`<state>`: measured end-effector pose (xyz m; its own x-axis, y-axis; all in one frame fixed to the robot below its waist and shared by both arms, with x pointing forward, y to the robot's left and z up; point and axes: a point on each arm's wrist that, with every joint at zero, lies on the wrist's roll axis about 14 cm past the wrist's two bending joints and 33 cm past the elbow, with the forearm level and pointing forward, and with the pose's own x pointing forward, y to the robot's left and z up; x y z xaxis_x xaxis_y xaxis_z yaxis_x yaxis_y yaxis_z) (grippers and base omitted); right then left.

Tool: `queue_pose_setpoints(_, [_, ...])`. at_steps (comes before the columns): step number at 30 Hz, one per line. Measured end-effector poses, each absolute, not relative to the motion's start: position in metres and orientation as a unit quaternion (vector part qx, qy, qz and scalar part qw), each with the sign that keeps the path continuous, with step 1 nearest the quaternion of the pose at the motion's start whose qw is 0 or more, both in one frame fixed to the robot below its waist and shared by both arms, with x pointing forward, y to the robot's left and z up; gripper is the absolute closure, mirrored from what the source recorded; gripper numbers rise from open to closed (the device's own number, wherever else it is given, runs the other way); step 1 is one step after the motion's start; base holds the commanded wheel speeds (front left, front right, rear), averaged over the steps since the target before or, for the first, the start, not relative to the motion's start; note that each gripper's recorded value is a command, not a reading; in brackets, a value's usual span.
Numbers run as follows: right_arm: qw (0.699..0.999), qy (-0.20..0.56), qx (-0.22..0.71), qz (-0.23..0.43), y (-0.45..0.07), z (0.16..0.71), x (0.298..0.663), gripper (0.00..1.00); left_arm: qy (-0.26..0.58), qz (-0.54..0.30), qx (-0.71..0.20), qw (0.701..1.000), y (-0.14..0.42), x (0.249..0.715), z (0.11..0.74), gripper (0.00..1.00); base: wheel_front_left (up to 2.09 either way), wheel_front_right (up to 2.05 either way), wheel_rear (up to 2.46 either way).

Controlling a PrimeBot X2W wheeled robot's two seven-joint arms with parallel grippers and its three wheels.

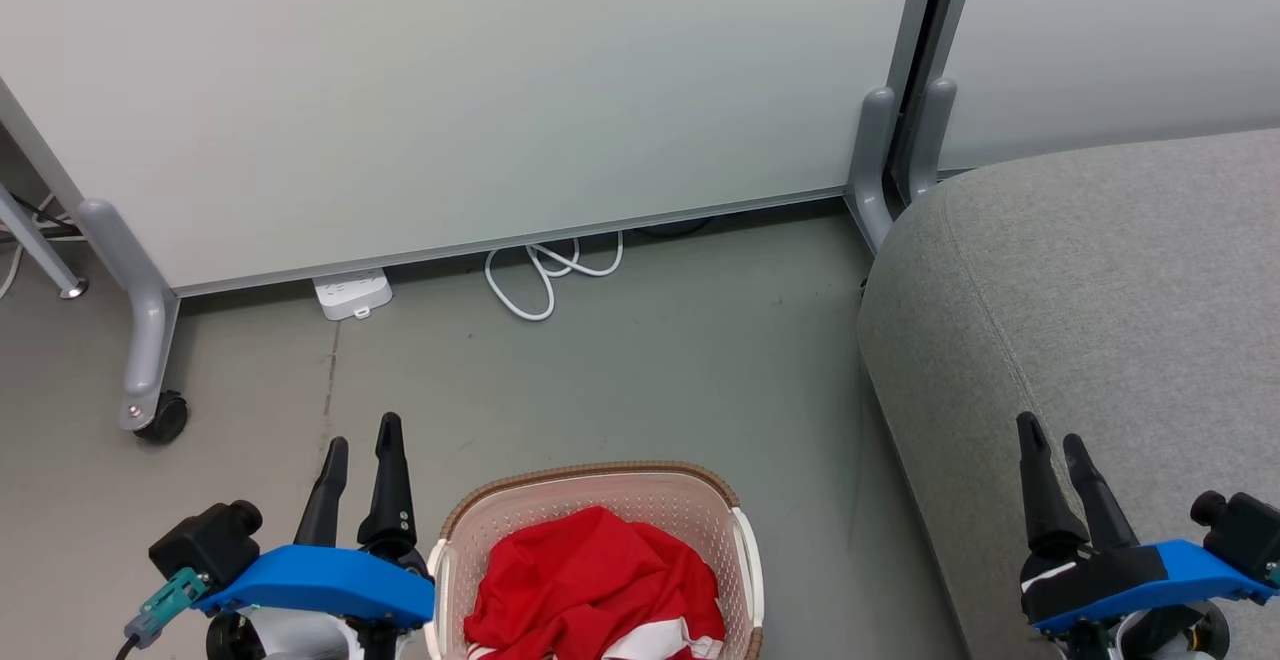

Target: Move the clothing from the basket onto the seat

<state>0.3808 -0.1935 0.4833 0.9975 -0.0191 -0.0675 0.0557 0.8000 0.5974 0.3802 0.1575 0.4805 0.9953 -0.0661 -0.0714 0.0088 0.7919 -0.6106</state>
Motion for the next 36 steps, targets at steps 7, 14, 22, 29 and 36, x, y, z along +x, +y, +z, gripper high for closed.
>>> queue_pose_setpoints(7, [0.960, 0.024, 0.277, -0.013, -0.192, 0.487, 0.382, 0.00, 0.039, -0.025, -0.284, 0.958, 0.156, 0.380, 0.481, 0.00, 0.00, 0.00, 0.00])
queue_pose_setpoints(14, [0.970, 0.023, 0.240, -0.006, -0.190, 0.489, 0.382, 0.00, 0.033, -0.033, -0.250, 0.967, 0.154, 0.380, 0.483, 0.00, 0.00, 0.00, 0.00])
queue_pose_setpoints(22, [0.979, 0.024, 0.200, 0.000, -0.188, 0.489, 0.382, 0.00, 0.025, -0.044, -0.215, 0.975, 0.149, 0.382, 0.486, 0.00, 0.00, 0.00, 0.00])
queue_pose_setpoints(29, [0.985, 0.024, 0.170, 0.005, -0.187, 0.490, 0.382, 0.00, 0.017, -0.050, -0.187, 0.981, 0.147, 0.381, 0.488, 0.00, 0.00, 0.00, 0.00])
queue_pose_setpoints(36, [0.990, 0.023, 0.142, 0.009, -0.186, 0.491, 0.382, 0.00, 0.009, -0.056, -0.162, 0.985, 0.145, 0.381, 0.491, 0.00, 0.00, 0.00, 0.00])
